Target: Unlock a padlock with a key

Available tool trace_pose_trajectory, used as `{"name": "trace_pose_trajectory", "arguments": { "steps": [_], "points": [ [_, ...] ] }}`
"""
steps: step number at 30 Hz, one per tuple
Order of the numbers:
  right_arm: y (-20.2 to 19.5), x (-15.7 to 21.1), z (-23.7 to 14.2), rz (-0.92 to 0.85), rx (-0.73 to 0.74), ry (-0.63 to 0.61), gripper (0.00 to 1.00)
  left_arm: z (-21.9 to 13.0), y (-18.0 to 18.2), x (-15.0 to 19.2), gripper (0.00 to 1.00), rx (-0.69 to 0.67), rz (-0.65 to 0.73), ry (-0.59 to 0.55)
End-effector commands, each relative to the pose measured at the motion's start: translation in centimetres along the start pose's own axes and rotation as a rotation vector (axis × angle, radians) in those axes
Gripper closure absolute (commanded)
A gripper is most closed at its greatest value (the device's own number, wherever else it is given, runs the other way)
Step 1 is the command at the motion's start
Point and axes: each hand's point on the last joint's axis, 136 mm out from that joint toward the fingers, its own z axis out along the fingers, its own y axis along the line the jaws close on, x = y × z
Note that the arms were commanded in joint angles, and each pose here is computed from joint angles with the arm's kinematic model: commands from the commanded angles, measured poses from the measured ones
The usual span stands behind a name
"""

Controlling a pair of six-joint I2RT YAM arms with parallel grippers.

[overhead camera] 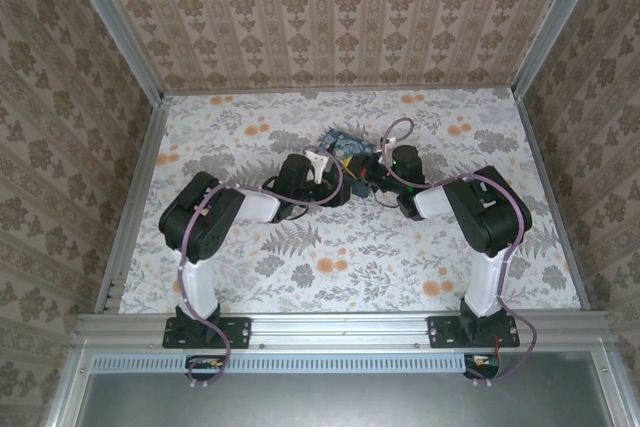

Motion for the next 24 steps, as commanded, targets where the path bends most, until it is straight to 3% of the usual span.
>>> {"name": "trace_pose_trajectory", "arguments": {
  "steps": [1,11,24],
  "points": [
    [-3.0,0.8,0.1,0.047,0.086,0.024,1.00,1.3,-1.0,1.1,0.16,0.034,0.027,0.050],
    [-3.3,0.8,0.2,0.052,0.094,0.025,1.00,2.7,-2.8,0.9,0.16,0.119,0.017,0.060],
    [-3.8,1.0,0.2,0.054,0.104,0.025,1.00,2.0,-5.3,1.1,0.18,0.253,-0.025,0.060]
  ]
}}
